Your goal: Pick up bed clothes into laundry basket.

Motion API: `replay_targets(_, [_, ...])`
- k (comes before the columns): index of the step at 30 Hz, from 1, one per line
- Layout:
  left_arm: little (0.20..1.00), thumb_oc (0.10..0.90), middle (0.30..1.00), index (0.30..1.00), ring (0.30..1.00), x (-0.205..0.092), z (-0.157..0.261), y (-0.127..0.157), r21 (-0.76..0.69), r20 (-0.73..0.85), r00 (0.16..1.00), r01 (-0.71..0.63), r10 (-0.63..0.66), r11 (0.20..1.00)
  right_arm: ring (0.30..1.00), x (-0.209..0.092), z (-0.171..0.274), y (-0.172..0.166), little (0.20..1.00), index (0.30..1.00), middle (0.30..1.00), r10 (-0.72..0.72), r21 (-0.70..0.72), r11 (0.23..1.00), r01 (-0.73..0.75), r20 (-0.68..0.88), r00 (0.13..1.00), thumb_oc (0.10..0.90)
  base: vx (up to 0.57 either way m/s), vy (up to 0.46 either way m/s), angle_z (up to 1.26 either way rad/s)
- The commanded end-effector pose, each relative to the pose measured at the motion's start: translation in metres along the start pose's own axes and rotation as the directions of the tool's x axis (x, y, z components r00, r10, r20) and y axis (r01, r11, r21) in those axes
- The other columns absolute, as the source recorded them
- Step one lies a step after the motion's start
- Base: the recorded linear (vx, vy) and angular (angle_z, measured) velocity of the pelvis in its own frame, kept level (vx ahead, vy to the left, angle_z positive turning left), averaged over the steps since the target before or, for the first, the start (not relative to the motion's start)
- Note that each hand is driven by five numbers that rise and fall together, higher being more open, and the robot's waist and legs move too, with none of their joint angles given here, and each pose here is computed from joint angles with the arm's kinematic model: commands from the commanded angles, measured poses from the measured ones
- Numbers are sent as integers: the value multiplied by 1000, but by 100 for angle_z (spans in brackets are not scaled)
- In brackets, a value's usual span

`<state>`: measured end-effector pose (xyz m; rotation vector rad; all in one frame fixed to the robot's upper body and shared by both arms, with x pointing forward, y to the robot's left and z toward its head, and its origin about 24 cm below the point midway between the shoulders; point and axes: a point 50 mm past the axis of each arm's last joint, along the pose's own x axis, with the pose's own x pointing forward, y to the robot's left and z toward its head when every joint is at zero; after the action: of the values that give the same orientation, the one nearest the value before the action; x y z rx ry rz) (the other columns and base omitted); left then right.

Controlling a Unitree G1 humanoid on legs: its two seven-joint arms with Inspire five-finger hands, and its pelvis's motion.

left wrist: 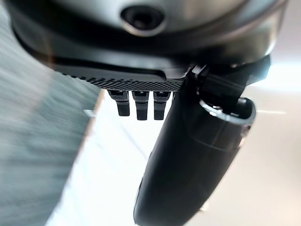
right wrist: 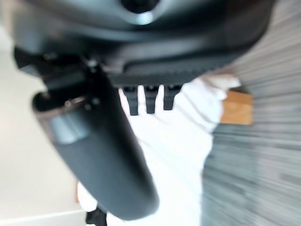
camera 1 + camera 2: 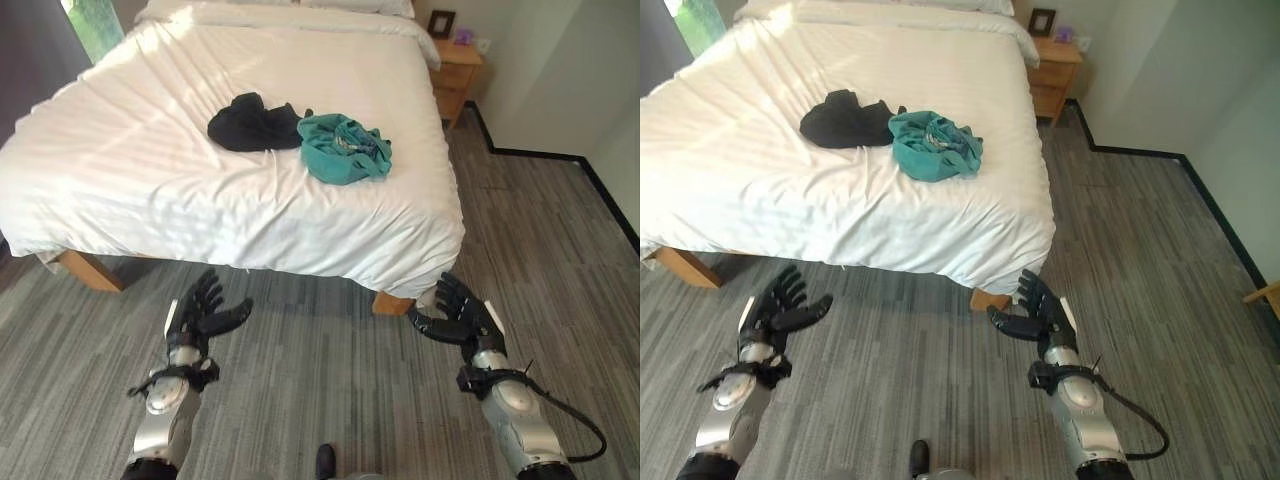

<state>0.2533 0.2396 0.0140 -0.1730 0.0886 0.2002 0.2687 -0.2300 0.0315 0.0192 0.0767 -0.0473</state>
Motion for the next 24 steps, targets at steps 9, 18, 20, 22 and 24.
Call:
replay_targets(9, [900, 800, 900, 900, 900, -4, 45, 3, 2, 242, 970, 39, -38, 999, 900, 16, 83, 44, 900, 900, 900, 316, -200, 944, -262, 321, 893, 800, 606, 76, -36])
replay_targets(18, [900, 800, 900, 900, 900, 16, 64, -33, -29, 303, 938, 184, -167, 982, 900, 18, 113, 11, 900, 900, 900, 248, -285, 948, -143, 375, 893, 800, 383, -72, 87])
replay_targets(20, [900, 800, 900, 900, 900, 18, 66, -47, -11, 308, 922, 250, -235, 968, 900, 5, 119, -3, 900, 900, 900, 211, -288, 953, -94, 408, 888, 800, 180, -144, 156])
replay_targets(22, [900, 800, 900, 900, 900, 16, 63, -44, -1, 302, 927, 233, -222, 973, 900, 6, 120, -4, 900, 900, 900, 206, -285, 955, -87, 420, 884, 800, 148, -110, 106])
replay_targets(24, [900, 800, 900, 900, 900, 10, 57, -41, -27, 289, 933, 230, -213, 973, 900, 9, 119, -9, 900, 900, 900, 183, -283, 957, -65, 410, 893, 800, 189, -144, 13])
